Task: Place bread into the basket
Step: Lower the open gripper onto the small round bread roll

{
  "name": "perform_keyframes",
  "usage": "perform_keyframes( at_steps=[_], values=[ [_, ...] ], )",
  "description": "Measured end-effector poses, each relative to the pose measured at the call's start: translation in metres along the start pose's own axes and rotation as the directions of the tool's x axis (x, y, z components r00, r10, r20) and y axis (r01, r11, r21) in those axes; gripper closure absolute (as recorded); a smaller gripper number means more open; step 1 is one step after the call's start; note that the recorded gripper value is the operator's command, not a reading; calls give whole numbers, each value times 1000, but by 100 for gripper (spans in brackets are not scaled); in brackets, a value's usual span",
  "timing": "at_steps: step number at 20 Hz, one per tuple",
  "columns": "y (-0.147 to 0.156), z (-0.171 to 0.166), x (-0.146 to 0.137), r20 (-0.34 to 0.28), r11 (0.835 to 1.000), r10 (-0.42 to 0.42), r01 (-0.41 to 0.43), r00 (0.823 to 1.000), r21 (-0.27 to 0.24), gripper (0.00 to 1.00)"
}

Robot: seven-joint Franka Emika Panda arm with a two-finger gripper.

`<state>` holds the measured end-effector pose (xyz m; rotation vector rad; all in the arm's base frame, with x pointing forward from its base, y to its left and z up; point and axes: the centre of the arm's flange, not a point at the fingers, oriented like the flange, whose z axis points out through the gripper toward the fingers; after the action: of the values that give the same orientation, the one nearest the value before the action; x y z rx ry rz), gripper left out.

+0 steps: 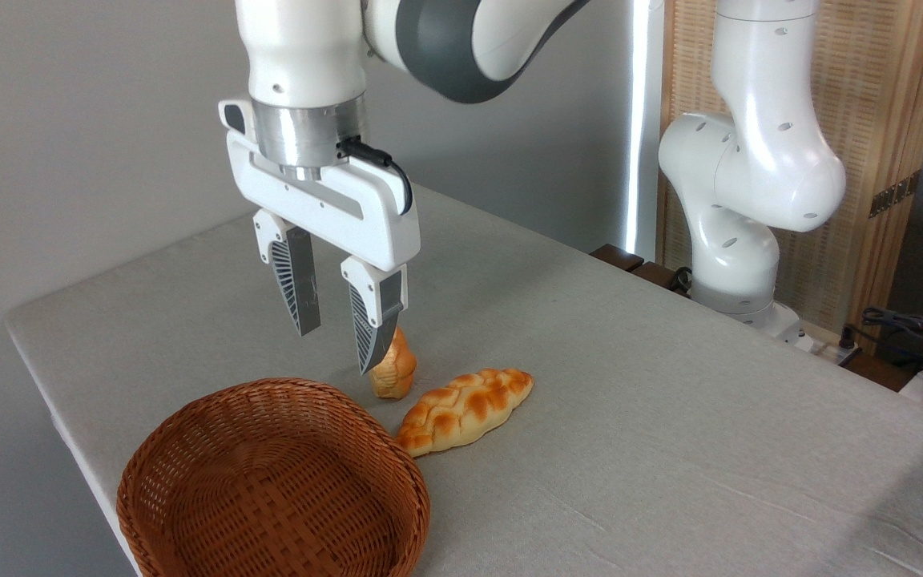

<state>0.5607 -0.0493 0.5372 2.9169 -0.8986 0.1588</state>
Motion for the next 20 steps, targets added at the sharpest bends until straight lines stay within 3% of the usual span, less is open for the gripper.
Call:
perform_keyframes(
  at_steps=[4, 12, 20],
  values=[
    [22, 21, 6, 38, 996, -84, 85, 996, -19, 0],
    [54, 56, 2, 108, 998, -36, 42, 994, -54, 0],
    [77, 80, -19, 164, 997, -8, 21, 986, -78, 0]
  ],
)
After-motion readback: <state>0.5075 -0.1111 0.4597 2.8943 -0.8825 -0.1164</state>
